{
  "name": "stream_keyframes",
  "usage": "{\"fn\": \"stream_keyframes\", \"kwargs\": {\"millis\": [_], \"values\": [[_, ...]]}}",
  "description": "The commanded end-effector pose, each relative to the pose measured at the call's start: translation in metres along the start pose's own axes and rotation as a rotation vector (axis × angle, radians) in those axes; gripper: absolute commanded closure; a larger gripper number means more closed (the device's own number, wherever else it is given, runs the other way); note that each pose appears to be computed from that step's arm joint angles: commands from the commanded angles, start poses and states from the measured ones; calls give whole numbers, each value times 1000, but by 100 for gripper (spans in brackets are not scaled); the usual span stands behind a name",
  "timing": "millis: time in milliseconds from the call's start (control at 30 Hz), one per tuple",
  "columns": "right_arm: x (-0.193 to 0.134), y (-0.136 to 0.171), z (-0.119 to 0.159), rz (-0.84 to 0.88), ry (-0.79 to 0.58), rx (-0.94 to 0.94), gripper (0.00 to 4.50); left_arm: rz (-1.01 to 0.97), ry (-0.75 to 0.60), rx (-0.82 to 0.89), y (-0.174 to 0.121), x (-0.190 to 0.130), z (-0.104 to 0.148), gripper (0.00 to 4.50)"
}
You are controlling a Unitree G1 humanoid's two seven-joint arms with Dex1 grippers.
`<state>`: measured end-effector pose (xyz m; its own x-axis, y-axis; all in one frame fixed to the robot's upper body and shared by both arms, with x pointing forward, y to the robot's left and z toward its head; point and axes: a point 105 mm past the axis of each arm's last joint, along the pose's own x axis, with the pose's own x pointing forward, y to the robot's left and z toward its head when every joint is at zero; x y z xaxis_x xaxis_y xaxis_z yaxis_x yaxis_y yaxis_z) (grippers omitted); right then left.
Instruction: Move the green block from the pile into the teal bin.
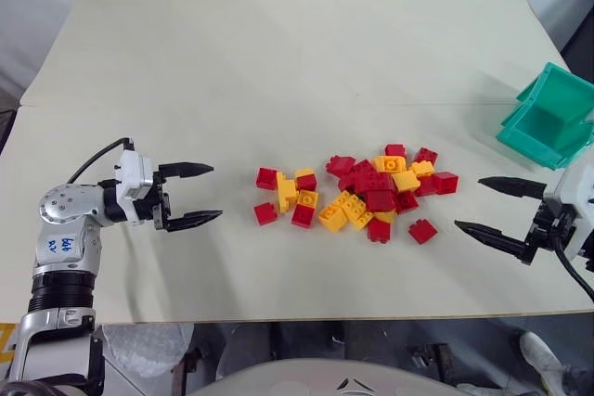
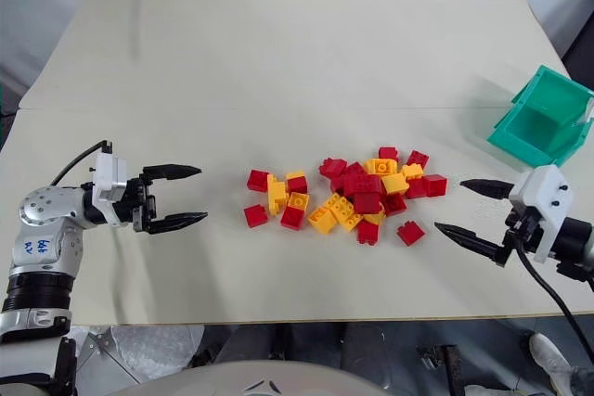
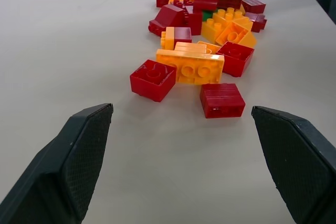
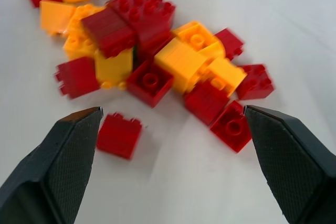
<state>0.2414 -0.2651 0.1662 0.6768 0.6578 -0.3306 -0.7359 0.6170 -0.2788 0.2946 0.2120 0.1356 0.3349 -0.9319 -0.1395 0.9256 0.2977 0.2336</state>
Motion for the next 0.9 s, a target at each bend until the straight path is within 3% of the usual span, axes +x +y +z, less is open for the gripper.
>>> {"fn": "stream_keyframes", "kwargs": {"millis": [33, 167, 300, 433, 633, 767, 900], "values": [[0, -2, 5, -23, -4, -31, 1, -15, -37, 1, 2, -1, 12, 0], [3, 1, 9, -27, 0, -7, 1, 48, -48, 21, 11, 3, 19, 0], [17, 19, 22, 24, -4, -102, 1, 37, -97, -50, 12, 5, 28, 0], [30, 40, 37, 61, -59, -41, 88, 33, -84, -12, 11, 11, 29, 0], [64, 74, 68, 157, -188, 81, 297, -69, -87, 16, -2, 19, 27, 0], [92, 95, 67, 242, -163, 159, 431, -166, -112, 85, -11, 24, 27, 0], [120, 106, 51, 263, -83, 196, 448, -281, -204, 74, -20, 28, 34, 0]]}}
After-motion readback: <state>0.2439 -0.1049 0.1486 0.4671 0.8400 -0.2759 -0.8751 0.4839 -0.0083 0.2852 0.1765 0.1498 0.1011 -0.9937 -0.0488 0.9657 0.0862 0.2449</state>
